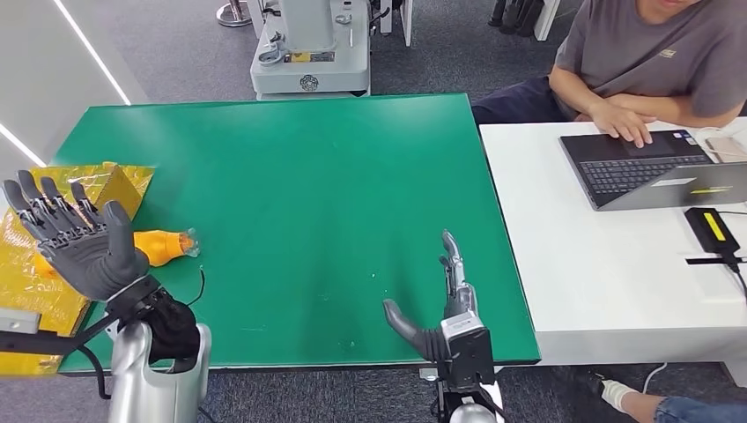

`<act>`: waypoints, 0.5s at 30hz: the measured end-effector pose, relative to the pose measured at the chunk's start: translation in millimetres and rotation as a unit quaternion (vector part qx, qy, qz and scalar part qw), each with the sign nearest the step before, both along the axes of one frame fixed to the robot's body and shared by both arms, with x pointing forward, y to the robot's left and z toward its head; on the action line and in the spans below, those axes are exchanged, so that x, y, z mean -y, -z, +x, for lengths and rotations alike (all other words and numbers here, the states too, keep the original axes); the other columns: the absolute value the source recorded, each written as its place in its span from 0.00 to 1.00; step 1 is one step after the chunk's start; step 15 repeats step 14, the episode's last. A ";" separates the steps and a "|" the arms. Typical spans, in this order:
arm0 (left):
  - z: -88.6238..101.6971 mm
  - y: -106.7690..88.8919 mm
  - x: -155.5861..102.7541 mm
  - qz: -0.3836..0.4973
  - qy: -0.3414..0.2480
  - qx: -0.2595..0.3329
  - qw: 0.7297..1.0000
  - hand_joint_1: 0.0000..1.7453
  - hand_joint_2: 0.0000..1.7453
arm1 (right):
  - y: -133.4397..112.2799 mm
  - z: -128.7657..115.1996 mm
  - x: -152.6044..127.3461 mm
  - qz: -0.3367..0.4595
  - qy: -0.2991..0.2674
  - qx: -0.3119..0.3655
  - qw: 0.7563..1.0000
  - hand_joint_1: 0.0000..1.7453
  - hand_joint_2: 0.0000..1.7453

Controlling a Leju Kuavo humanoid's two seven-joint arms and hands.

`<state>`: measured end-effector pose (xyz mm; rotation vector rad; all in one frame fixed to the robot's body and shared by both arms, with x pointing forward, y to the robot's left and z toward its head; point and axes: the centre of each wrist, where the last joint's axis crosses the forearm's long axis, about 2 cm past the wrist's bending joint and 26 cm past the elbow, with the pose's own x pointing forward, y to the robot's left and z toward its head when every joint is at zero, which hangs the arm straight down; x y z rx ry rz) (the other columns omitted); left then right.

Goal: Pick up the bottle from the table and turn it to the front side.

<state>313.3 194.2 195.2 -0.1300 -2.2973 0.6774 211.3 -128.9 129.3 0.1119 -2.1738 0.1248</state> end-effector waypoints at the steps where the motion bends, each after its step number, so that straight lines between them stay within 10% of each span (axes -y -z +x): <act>1: -3.0 -2.7 4.7 -0.010 0.006 0.006 1.000 0.00 1.00 | -1.6 1.7 0.1 0.000 -0.001 0.004 1.000 0.00 1.00; 15: -9.6 -15.7 15.0 -0.008 0.017 0.031 0.999 0.00 1.00 | -11.3 12.4 2.3 -0.003 0.005 0.024 1.000 0.00 1.00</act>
